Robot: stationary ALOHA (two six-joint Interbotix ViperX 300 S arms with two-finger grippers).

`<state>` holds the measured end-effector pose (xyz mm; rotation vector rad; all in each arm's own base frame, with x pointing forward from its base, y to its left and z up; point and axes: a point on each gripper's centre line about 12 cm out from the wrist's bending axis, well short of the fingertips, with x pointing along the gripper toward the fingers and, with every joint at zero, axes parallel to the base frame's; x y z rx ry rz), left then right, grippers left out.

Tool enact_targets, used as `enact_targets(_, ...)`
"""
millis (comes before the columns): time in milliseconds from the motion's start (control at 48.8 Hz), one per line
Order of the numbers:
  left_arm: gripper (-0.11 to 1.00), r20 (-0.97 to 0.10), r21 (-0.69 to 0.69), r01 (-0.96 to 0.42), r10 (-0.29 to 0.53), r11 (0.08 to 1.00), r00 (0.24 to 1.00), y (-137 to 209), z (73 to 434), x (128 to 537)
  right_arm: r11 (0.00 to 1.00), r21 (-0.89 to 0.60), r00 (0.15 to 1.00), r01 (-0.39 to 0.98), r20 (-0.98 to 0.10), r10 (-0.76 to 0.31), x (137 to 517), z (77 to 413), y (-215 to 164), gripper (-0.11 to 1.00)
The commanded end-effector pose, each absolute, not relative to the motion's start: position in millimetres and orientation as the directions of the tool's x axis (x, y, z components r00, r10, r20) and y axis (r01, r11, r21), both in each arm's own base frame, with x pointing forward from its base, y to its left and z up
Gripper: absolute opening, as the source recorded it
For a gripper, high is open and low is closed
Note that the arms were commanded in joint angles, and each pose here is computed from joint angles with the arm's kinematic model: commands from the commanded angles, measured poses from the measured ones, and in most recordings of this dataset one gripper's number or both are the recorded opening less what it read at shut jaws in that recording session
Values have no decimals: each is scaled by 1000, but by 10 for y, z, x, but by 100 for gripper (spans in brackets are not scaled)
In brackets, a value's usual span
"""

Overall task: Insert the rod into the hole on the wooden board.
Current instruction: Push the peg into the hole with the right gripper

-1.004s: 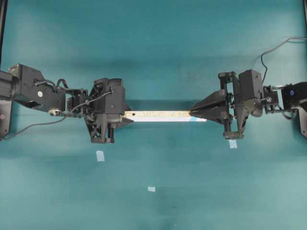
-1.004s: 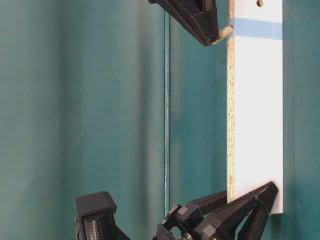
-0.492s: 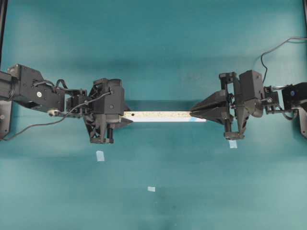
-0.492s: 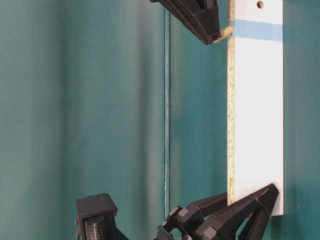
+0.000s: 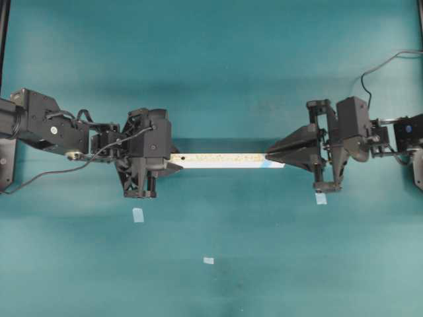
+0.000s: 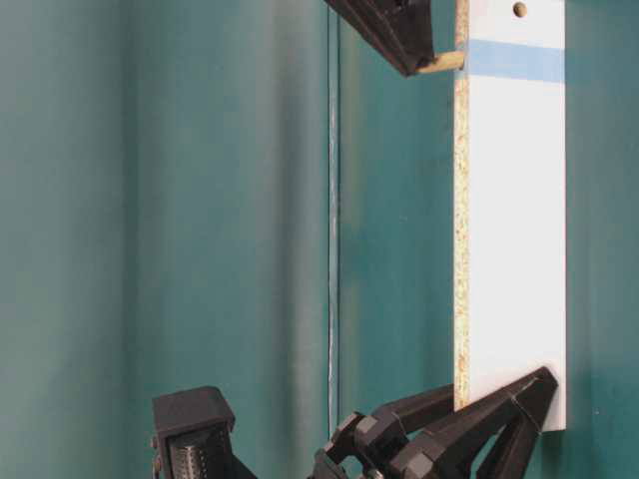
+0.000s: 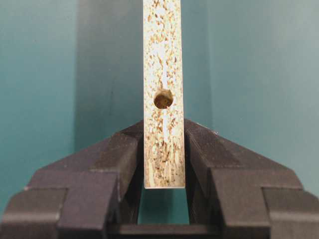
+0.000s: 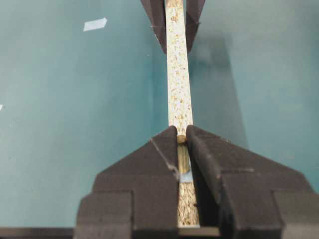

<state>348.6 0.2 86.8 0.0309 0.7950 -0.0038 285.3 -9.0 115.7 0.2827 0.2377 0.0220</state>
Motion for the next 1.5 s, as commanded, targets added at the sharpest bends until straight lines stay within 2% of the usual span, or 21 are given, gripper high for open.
enact_targets(0, 32, -704, 23, 18, 3, 1000, 710, -21, 930, 3497, 960, 279, 975, 9, -214, 53, 2831, 1219, -87, 10)
enact_targets(676, 32, -705, 23, 20, 2, 1000, 709, -26, 926, 3492, 963, 268, 971, 15, -232, 50, 2840, 1225, -92, 10)
enact_targets(1250, 32, -708, 23, 20, 2, 1000, 706, -26, 910, 3490, 967, 255, 985, -5, -164, 48, 2952, 1410, -102, 10)
enact_targets(1476, 32, -708, 23, 20, 2, 1000, 706, -26, 910, 3490, 967, 256, 979, 6, -200, 46, 2902, 1355, -101, 10)
